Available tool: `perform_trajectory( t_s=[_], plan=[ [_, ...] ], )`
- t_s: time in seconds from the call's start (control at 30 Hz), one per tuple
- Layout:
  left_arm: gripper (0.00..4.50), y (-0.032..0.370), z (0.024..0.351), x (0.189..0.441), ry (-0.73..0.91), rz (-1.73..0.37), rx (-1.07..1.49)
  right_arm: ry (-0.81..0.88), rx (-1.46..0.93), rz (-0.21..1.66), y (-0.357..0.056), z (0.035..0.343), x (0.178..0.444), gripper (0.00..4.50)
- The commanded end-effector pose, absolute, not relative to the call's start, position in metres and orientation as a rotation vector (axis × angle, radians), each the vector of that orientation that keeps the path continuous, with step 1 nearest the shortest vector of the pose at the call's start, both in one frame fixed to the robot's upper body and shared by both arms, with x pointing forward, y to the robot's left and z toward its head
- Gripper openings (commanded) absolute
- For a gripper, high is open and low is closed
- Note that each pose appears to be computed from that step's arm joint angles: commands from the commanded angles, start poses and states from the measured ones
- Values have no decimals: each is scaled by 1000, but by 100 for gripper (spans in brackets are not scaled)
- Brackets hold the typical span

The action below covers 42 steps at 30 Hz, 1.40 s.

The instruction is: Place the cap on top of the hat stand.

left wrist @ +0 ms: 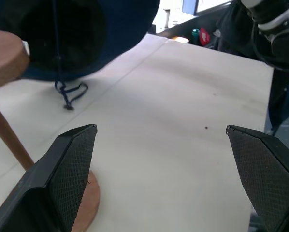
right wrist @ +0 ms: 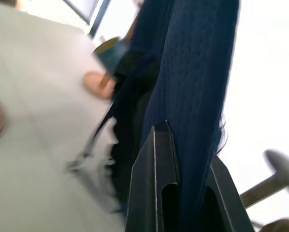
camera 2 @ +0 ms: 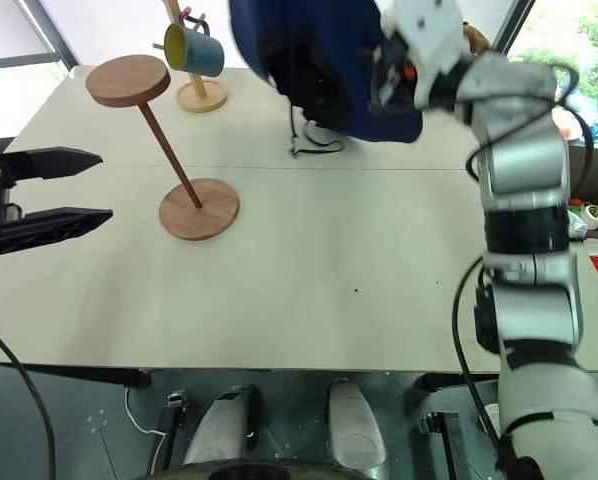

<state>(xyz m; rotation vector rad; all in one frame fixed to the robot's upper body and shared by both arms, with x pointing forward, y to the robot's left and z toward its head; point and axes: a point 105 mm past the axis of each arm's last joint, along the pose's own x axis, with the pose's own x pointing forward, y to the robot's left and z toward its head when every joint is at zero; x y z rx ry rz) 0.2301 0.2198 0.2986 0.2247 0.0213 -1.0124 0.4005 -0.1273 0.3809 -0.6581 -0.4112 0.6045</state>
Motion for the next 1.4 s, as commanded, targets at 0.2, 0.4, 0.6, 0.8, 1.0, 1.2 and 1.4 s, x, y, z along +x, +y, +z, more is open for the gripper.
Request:
perform_trajectory(
  t_s=[0.2, 0.4, 0.6, 0.8, 1.0, 1.2, 1.4],
  plan=[
    [450, 251, 320, 210, -59, -820, 215, -701, -760, 742, -60, 437, 386, 5],
    [450, 276, 336, 195, -110, -694, 172, -776, -776, 839, -16, 433, 377, 5],
    [450, 281, 336, 191, -116, -650, 164, -819, -758, 820, 20, 441, 379, 5],
    [450, 286, 334, 186, -111, -621, 150, -935, -795, 866, 50, 440, 362, 5],
    [450, 301, 337, 181, -118, -556, 130, -1022, -817, 892, 61, 434, 349, 5],
    [450, 305, 339, 182, -121, -547, 121, -1199, -907, 816, 62, 427, 336, 5],
    [450, 311, 340, 182, -123, -523, 120, -1330, -985, 716, 59, 391, 331, 5]
  ],
)
